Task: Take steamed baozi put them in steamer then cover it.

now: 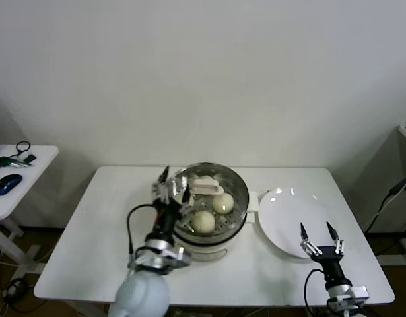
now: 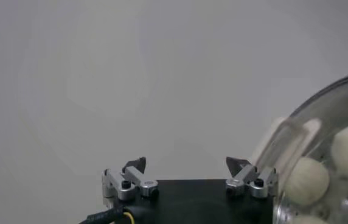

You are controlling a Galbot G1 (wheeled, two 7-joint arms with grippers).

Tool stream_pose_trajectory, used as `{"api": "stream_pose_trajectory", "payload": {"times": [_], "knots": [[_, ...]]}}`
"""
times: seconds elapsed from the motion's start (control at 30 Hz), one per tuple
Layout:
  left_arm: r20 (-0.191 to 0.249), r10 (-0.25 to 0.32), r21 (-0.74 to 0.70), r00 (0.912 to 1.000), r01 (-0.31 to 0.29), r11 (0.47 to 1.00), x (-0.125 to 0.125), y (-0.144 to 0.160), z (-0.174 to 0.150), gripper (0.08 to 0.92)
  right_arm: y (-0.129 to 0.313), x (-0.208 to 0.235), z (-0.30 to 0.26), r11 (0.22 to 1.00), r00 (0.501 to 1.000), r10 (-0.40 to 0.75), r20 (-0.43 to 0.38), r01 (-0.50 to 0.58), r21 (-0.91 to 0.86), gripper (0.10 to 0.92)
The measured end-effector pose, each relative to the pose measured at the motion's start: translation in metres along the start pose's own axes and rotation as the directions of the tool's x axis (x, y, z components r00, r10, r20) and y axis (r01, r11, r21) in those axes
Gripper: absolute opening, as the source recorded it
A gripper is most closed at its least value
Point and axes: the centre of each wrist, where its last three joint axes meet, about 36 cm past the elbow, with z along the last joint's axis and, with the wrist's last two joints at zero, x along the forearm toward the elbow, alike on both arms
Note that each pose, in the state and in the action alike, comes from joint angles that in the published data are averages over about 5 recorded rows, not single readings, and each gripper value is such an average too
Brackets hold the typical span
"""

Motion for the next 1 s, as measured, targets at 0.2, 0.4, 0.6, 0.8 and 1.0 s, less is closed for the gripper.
{"api": "stream_pose_trajectory", "payload": {"times": [0.2,0.4,0.6,0.8,1.0], "knots": [[-0.074,-0.017,0.23,0.9971,0.034,0.972,0.014,0.032,0.062,0.823,0.003,0.004,0.006,1.0,1.0,0.015,0.006,-0.015,-0.009,0.823],[-0.148,-0.007,0.457,0.989,0.075,0.886,0.038,0.052,0.127,0.823,0.004,0.009,0.013,1.0,1.0,0.019,0.009,-0.019,-0.019,0.823],[-0.201,0.002,0.598,0.9795,0.121,0.792,0.062,0.041,0.181,0.823,0.007,0.01,0.018,0.999,1.0,0.021,0.01,-0.021,-0.034,0.823],[-0.242,0.014,0.673,0.9703,0.157,0.723,0.083,0.014,0.214,0.823,0.011,0.01,0.022,0.999,1.0,0.017,0.005,-0.017,-0.045,0.823],[-0.251,0.034,0.719,0.9675,0.163,0.676,0.101,-0.01,0.224,0.823,0.013,0.011,0.024,0.999,1.0,0.015,0.004,-0.014,-0.051,0.823]]}}
